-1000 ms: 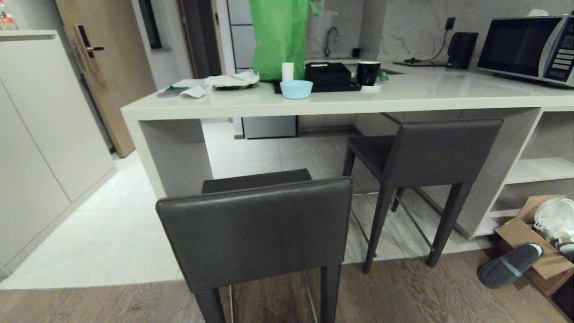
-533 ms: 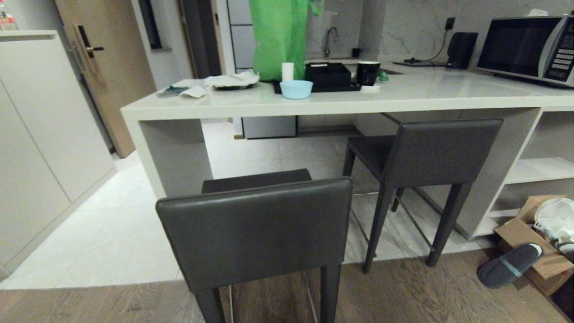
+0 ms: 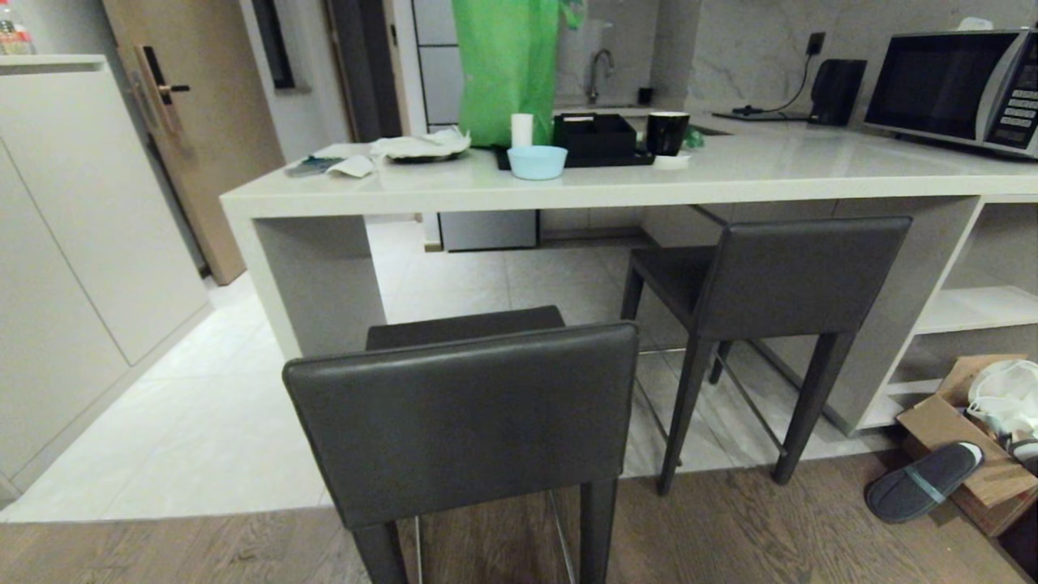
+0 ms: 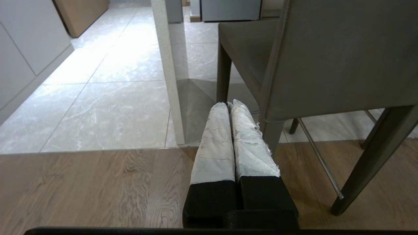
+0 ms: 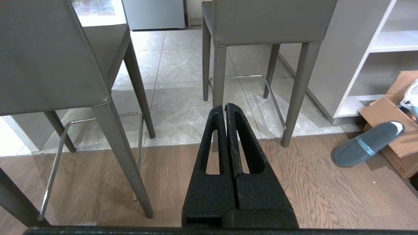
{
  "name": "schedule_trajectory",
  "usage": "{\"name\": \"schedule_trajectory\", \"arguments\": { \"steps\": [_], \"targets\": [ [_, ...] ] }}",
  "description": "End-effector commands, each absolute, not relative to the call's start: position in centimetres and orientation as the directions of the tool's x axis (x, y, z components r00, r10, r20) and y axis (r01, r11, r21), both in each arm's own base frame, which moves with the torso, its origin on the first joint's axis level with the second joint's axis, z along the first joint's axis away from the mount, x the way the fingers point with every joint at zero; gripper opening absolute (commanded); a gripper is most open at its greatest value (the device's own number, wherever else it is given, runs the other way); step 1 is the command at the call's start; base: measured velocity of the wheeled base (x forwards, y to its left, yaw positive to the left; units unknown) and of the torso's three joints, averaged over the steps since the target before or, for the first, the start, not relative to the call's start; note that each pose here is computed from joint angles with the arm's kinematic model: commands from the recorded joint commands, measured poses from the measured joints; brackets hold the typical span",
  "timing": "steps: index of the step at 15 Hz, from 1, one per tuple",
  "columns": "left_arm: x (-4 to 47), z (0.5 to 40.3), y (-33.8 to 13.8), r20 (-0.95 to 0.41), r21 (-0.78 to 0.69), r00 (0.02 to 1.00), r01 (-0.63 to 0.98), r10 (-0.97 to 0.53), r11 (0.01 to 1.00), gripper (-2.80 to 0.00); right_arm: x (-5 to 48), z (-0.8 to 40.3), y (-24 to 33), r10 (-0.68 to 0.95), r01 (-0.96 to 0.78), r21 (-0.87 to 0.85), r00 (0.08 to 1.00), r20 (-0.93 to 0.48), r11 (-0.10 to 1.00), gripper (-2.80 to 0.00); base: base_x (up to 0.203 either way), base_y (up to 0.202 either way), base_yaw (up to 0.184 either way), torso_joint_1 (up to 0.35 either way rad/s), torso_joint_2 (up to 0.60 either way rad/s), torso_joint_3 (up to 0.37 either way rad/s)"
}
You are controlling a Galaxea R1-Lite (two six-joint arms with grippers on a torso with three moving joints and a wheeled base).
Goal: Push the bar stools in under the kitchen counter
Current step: Pull the gray chair out from under the dining table
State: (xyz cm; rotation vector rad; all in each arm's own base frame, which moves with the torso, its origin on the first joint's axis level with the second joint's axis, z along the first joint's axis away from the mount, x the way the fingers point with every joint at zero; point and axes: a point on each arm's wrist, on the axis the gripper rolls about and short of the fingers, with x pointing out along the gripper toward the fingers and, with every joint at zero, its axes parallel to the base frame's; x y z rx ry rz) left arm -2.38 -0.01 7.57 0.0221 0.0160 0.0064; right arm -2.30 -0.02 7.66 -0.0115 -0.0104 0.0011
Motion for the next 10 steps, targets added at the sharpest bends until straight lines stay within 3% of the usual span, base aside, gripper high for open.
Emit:
{"name": "schedule_trajectory", "arguments": {
  "steps": [1, 4, 10],
  "targets": [
    [-2.39, 7.59, -0.01, -0.015, 0.023, 1.0, -0.007, 0.008, 1.0, -2.8, -2.29, 7.67, -0.02, 0.002, -0.001, -0.012, 1.0, 0.009, 1.0, -2.8, 0.0, 0.0, 0.0, 0.0, 0.0, 0.0],
    [-2.39, 7.59, -0.01, -0.015, 0.021, 1.0, -0.007, 0.008, 1.0, -2.8, -2.29, 7.67, -0.02, 0.002, -0.001, -0.012, 1.0, 0.009, 1.0, -2.8, 0.004, -0.101, 0.004, 0.007, 0.0, 0.0],
    [-2.38, 7.56, -0.01, -0.015, 0.021, 1.0, -0.007, 0.008, 1.0, -2.8, -2.29, 7.67, -0.02, 0.002, -0.001, -0.011, 1.0, 0.009, 1.0, -2.8, 0.0, -0.195, 0.003, 0.003, 0.0, 0.002]
  ]
}}
